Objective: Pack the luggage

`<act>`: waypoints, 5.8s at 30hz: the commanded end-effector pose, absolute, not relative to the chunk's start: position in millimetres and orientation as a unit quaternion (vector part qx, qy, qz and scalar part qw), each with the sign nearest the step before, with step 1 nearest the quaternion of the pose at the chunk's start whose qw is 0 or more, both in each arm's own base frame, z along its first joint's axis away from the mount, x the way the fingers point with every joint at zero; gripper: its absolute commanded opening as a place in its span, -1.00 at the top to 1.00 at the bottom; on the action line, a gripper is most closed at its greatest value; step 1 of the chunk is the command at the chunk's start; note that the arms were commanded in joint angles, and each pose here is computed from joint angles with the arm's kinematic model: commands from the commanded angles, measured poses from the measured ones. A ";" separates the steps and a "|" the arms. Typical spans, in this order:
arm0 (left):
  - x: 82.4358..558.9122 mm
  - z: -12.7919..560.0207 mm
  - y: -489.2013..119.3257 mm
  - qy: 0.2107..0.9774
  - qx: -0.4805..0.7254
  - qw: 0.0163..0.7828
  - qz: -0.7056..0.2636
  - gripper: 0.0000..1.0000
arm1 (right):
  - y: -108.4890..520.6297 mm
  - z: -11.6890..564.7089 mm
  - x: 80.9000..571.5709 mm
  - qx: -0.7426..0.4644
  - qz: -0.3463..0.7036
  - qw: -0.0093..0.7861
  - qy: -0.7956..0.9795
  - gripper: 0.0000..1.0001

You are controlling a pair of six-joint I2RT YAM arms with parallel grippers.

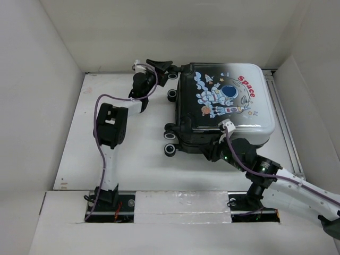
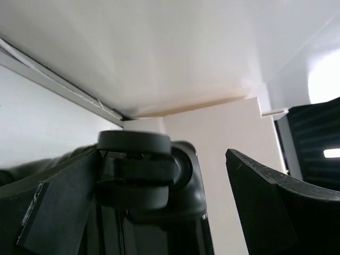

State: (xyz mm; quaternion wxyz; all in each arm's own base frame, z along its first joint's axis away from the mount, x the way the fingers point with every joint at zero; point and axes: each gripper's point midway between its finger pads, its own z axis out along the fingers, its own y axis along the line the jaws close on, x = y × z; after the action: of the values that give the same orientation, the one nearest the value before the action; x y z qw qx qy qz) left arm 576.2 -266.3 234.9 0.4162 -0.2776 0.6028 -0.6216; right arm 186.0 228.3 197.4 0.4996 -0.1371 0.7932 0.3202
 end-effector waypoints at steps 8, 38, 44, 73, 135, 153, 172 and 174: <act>600.1 267.4 -296.5 0.554 -0.262 0.393 -0.686 -0.85 | 222.0 213.2 189.2 -0.118 0.324 0.520 0.781 0.34; 479.3 268.2 -138.8 0.482 -0.299 0.500 -0.654 1.00 | 195.2 220.5 294.7 -0.103 0.244 0.571 0.777 0.16; 489.0 245.4 -156.7 0.552 -0.274 0.474 -0.629 1.00 | 193.8 248.3 284.4 -0.110 0.288 0.580 0.754 0.24; 674.1 253.4 -289.9 0.617 -0.191 0.434 -0.628 -0.89 | 193.1 205.9 203.2 -0.126 0.342 0.508 0.780 -0.07; 457.5 299.4 -87.4 0.631 -0.266 0.624 -0.376 1.00 | 197.9 232.9 268.0 -0.097 0.281 0.570 0.766 -0.11; 468.9 294.0 -103.4 0.636 -0.258 0.597 -0.415 1.00 | 123.4 181.0 324.6 -0.021 0.222 0.591 0.775 -0.06; 484.7 287.0 -105.6 0.641 -0.260 0.586 -0.423 1.00 | 129.4 140.2 331.5 -0.054 0.317 0.560 0.764 0.03; 484.7 287.0 -105.6 0.641 -0.260 0.586 -0.423 1.00 | 133.5 138.0 331.7 -0.057 0.336 0.552 0.761 0.10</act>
State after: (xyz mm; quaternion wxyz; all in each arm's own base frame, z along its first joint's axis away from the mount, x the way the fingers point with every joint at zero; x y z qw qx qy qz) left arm 484.1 -65.2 214.2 0.5565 -0.3337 0.6877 -0.3255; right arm 330.3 124.5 125.8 0.5354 -0.0306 0.7889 0.3001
